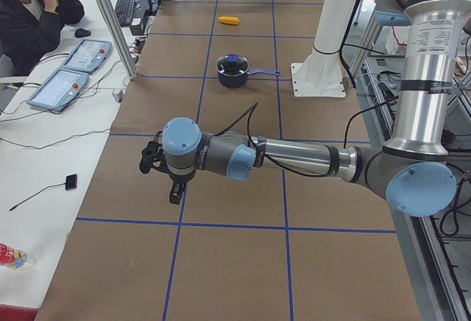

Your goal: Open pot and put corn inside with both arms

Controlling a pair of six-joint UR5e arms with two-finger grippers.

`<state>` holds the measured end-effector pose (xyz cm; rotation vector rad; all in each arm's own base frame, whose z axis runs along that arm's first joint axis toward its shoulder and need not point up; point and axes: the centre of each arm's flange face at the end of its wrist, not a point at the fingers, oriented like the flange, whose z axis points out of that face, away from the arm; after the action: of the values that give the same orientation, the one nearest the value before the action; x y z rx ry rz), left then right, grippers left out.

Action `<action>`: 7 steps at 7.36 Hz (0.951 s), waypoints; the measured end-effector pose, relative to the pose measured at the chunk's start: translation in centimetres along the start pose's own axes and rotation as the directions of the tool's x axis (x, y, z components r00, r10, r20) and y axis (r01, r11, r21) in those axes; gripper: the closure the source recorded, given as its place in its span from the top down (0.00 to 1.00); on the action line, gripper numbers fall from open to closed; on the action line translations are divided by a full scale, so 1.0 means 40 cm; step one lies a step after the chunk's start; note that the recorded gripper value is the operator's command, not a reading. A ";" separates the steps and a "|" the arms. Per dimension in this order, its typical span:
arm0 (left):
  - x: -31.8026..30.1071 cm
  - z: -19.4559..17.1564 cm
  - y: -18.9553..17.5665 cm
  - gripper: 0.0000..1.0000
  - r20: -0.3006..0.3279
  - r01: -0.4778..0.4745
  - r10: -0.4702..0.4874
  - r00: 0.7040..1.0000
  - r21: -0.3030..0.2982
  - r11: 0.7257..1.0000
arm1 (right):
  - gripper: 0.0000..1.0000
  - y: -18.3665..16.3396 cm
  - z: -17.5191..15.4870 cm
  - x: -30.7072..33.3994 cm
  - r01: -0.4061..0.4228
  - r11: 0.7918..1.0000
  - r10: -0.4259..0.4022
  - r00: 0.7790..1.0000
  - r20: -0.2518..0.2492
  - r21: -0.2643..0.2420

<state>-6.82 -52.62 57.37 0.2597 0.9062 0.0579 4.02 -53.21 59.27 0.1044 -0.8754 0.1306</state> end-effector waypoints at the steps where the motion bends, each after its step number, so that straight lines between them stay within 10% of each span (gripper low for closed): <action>1: 0.000 0.000 -0.001 0.98 0.000 0.000 0.000 1.000 0.000 1.000 | 1.00 -0.001 0.000 0.000 0.001 1.000 -0.001 1.000 0.000 0.001; 7: 0.032 -0.024 -0.009 0.98 -0.001 -0.006 0.006 1.000 0.017 1.000 | 1.00 0.026 -0.002 0.005 -0.014 1.000 0.014 1.000 0.004 0.016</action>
<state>-6.78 -52.58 55.74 0.2779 0.9074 0.0565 4.05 -52.17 59.41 0.1132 -0.8789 0.1503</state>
